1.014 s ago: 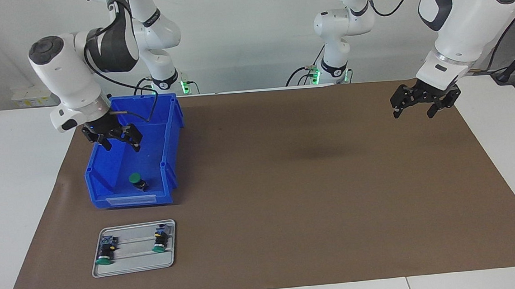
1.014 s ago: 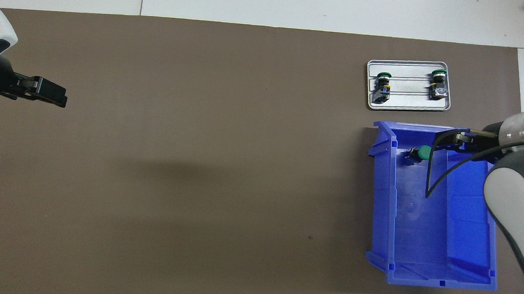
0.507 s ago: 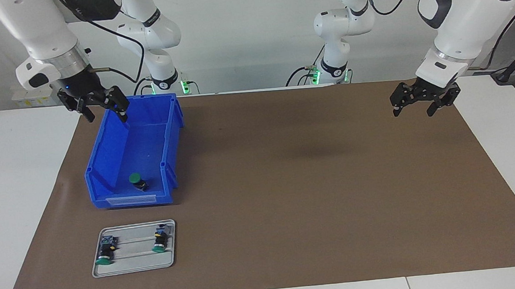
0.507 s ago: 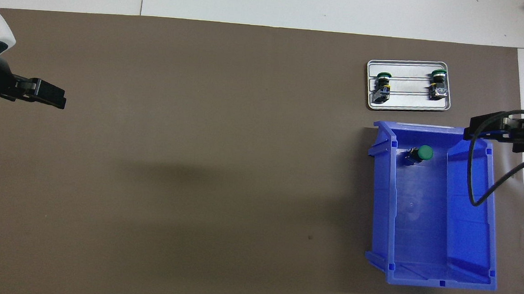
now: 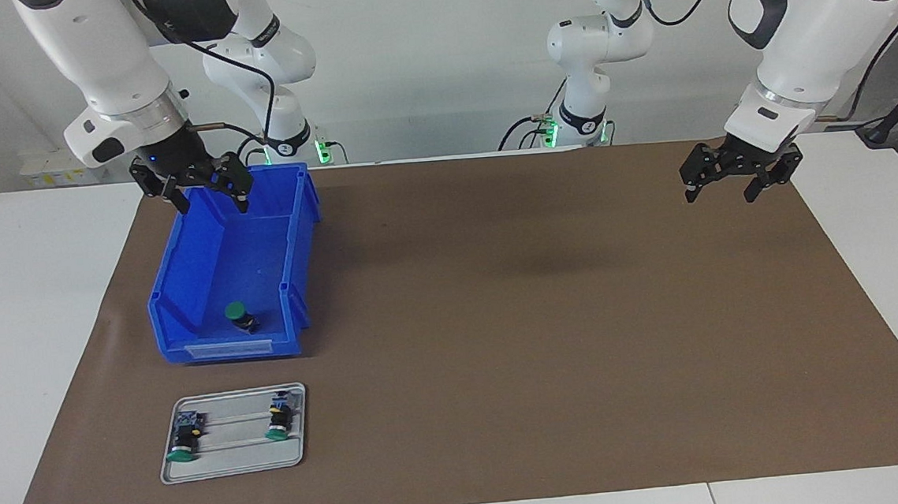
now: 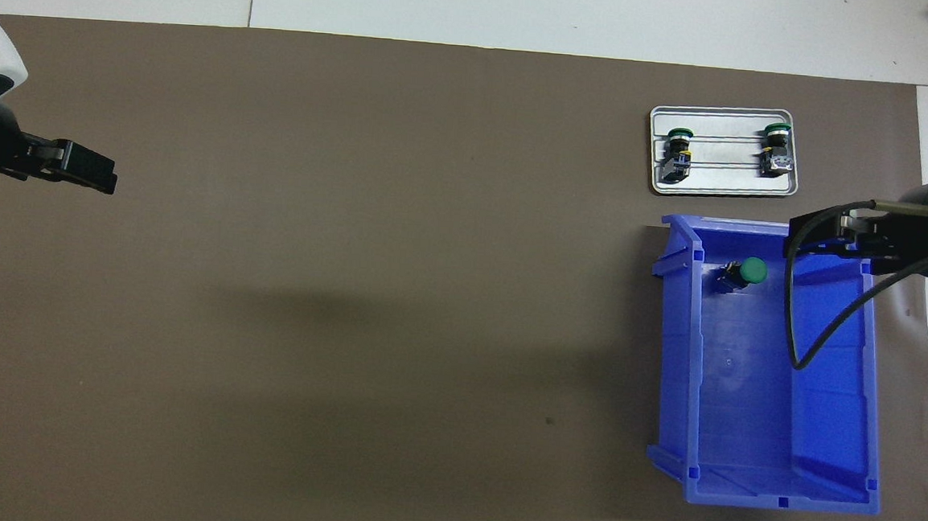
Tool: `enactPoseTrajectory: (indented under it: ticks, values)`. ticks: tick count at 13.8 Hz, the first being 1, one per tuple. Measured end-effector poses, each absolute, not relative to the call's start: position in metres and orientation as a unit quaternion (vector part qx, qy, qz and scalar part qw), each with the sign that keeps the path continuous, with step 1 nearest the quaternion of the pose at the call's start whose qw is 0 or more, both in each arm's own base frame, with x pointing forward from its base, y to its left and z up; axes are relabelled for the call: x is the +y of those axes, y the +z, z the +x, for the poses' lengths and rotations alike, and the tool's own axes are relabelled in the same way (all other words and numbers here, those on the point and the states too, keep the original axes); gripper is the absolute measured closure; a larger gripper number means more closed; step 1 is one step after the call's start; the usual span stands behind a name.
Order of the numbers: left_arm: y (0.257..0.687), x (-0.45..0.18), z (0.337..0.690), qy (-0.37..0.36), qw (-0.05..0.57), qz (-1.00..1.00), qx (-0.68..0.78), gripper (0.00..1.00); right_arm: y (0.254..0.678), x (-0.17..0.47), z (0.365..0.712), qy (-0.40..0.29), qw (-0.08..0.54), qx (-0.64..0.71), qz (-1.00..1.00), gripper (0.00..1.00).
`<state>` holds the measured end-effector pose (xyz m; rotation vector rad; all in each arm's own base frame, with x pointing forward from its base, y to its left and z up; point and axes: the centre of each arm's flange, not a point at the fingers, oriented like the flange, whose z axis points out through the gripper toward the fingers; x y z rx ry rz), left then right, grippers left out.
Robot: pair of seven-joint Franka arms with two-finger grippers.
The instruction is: Place and press button with both arms
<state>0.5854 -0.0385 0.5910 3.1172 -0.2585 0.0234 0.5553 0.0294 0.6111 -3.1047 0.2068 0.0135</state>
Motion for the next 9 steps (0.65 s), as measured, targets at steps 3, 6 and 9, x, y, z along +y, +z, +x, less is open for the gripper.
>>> enactPoseTrajectory:
  ticks: [3, 6, 9]
  values:
    - [0.5912, -0.0385, 0.5853, 0.008, 0.007, 0.997, -0.083, 0.00, 0.6100, 0.0271, 0.5553, 0.004, 0.004, 0.066, -0.998, 0.01]
    - [0.5914, -0.0385, 0.5852, 0.008, 0.007, 0.997, -0.083, 0.00, 0.6037, 0.0258, 0.5564, 0.000, -0.002, 0.066, -0.998, 0.01]
    - [0.5913, -0.0385, 0.5852, 0.008, 0.007, 0.997, -0.083, 0.00, 0.6014, 0.0247, 0.5560, -0.001, -0.008, 0.065, -0.998, 0.01]
